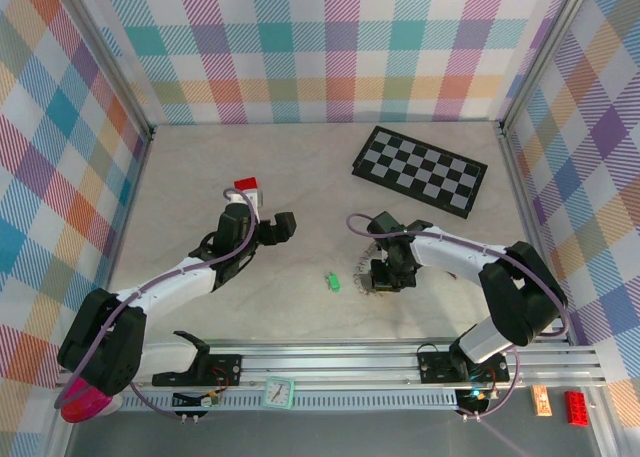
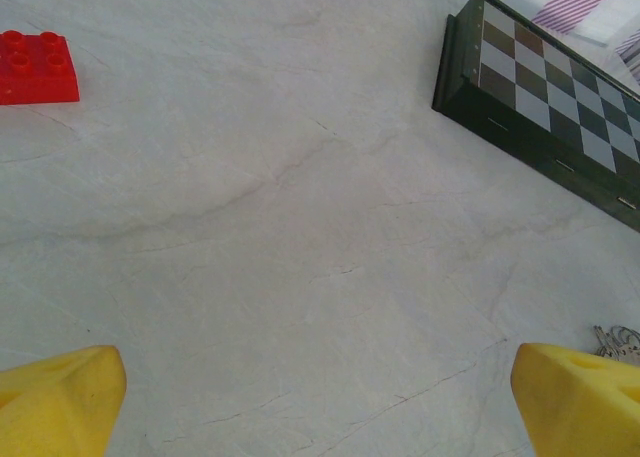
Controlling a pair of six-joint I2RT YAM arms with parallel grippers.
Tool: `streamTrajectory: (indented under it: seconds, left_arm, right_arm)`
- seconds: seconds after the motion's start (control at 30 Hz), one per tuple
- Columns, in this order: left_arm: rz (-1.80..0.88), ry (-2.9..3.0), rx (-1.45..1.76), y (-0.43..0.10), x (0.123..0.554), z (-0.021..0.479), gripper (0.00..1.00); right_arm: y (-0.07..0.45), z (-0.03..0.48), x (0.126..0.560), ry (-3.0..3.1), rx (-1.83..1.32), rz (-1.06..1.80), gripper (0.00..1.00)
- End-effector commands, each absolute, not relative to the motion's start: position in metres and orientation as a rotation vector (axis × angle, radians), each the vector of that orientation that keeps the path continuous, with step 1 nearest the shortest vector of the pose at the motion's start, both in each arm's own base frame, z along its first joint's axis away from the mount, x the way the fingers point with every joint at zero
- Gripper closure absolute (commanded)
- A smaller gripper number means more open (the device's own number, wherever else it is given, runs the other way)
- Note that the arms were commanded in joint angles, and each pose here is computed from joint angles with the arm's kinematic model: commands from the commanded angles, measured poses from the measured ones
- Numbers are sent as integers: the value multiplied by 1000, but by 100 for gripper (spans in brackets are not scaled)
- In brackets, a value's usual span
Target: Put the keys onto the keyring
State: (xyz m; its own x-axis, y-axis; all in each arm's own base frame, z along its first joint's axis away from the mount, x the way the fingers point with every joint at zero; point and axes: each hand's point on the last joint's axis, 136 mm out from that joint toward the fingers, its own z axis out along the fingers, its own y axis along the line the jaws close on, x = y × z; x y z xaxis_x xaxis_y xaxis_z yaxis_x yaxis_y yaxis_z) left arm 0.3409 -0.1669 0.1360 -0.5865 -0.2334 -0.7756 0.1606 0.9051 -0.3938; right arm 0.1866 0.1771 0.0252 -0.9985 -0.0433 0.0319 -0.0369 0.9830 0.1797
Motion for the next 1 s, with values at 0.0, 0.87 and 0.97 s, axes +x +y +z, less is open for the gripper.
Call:
streamTrajectory:
  seconds: [0.0, 0.87, 0.97]
  left_arm:
    - [-538, 2062, -33, -172, 349, 159, 2]
    - [-478, 1998, 66, -170, 348, 198, 2]
    - [-478, 1961, 142, -175, 346, 215, 6]
  right_arm:
    - [174, 26, 185, -3084, 95, -231, 95]
    - [173, 82, 232, -3354, 393, -169, 100]
    - [185, 115, 257, -3506, 568, -267, 100]
